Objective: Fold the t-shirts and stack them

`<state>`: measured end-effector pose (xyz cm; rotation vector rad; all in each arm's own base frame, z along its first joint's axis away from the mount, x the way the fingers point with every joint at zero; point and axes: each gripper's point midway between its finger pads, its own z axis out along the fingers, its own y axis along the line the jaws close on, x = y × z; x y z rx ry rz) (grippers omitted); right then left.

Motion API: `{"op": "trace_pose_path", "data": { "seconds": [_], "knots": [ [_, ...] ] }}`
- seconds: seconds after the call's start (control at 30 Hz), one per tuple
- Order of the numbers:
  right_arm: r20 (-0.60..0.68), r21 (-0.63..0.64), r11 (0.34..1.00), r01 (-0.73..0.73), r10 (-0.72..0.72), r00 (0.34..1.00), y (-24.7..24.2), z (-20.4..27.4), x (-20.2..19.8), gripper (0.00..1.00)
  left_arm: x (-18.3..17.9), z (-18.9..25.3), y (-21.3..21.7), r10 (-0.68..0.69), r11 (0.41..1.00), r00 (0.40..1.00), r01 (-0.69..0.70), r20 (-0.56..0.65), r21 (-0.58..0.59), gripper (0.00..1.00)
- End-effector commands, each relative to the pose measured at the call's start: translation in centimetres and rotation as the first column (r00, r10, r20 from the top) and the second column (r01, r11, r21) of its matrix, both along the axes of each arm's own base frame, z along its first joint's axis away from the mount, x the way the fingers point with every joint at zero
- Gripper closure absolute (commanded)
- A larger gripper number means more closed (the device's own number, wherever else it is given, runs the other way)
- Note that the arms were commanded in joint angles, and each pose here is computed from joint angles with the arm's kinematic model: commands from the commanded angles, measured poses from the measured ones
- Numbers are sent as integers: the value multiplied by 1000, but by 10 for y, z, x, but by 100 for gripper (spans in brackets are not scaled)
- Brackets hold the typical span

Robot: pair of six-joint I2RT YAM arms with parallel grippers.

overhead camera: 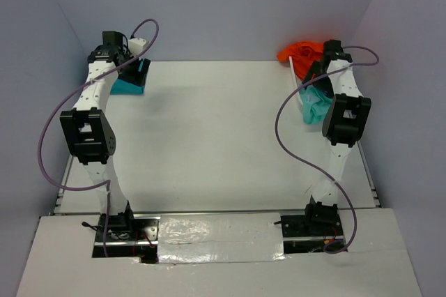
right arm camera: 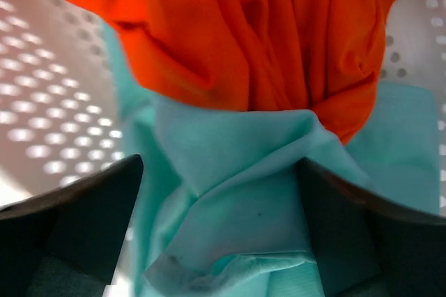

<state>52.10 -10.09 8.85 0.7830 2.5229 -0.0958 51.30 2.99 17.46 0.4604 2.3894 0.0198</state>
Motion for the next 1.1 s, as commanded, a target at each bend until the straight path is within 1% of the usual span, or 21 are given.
{"op": "trace_pose_path", "data": {
  "seconds": [0.0, 0.03, 0.07, 0.1, 0.13, 0.27, 0.3, 0.37, 0.47, 0.53, 0.57, 0.6, 0.63, 0.67, 0.73, 0.77, 0.8, 0.9, 0.93, 1.0, 1.07],
  "knots": [
    [-25, -85, 996, -24, 22, 999, -4, 8, -11, 13, -1, 24, -4, 4, 1000, 999, -3, 52, -6, 20],
    [7, -97, 995, -22, 23, 1000, -6, 13, -8, 27, -1, 26, -3, 3, 1000, 999, -3, 53, -3, 20],
    [18, -106, 994, -12, 14, 1000, -8, 18, -8, 52, -1, 27, -4, 3, 1000, 999, -2, 53, -7, 20],
    [49, -117, 993, -5, 11, 999, -10, 32, -6, 89, -2, 29, -5, 0, 1000, 998, 1, 55, -10, 20],
    [50, -126, 992, -8, 15, 999, -11, 39, -7, 100, -2, 31, -6, -1, 1000, 998, 2, 57, -17, 20],
    [137, -175, 985, 1, 23, 990, -11, 98, -6, 100, -1, 49, -8, -4, 1000, 995, 7, 96, -27, 20],
    [215, -203, 979, 8, 36, 976, -9, 137, -7, 100, -2, 56, -8, -5, 1000, 994, 8, 108, -25, 20],
    [293, -247, 969, -10, 85, 952, 1, 181, -12, 100, -4, 67, -9, -12, 999, 992, 16, 128, -28, 20],
    [506, -337, 941, -4, 185, 843, 29, 301, -51, 100, -13, 92, -13, -27, 999, 984, 34, 176, -32, 20],
    [604, -381, 924, 7, 243, 759, 43, 352, -70, 100, -19, 99, -15, -36, 998, 981, 44, 189, -33, 20],
    [664, -406, 914, -14, 306, 683, 64, 390, -95, 100, -24, 107, -14, -34, 999, 978, 41, 204, -31, 19],
    [716, -420, 907, -12, 339, 611, 72, 417, -105, 100, -26, 110, -14, -35, 999, 977, 41, 209, -28, 19],
    [748, -432, 902, -15, 367, 553, 81, 437, -118, 100, -28, 113, -14, -34, 999, 977, 40, 211, -26, 19],
    [783, -450, 893, -23, 407, 470, 93, 464, -145, 100, -32, 118, -15, -32, 999, 976, 38, 216, -25, 19],
    [836, -462, 886, -24, 445, 320, 107, 505, -169, 100, -37, 122, -16, -29, 999, 975, 37, 221, -31, 19],
    [858, -466, 884, -36, 462, 227, 114, 529, -194, 100, -40, 128, -17, -28, 999, 972, 37, 234, -35, 19],
    [856, -499, 858, -126, 510, 83, 141, 551, -209, 100, -42, 128, -17, -29, 998, 971, 39, 235, -39, 18],
    [831, -556, 792, -250, 522, -194, 183, 589, -262, 100, -49, 136, -17, -24, 999, 965, 36, 263, -39, 17],
    [799, -600, 727, -333, 526, -292, 207, 592, -280, 100, -51, 139, -14, -11, 999, 963, 23, 268, -43, 17],
    [797, -600, 701, -386, 485, -360, 222, 593, -292, 100, -53, 139, -11, 0, 999, 964, 13, 266, -47, 17],
    [847, -531, 727, -435, 436, -305, 225, 584, -275, 100, -55, 139, -6, 14, 999, 964, -1, 267, -47, 17]
  ]
}}
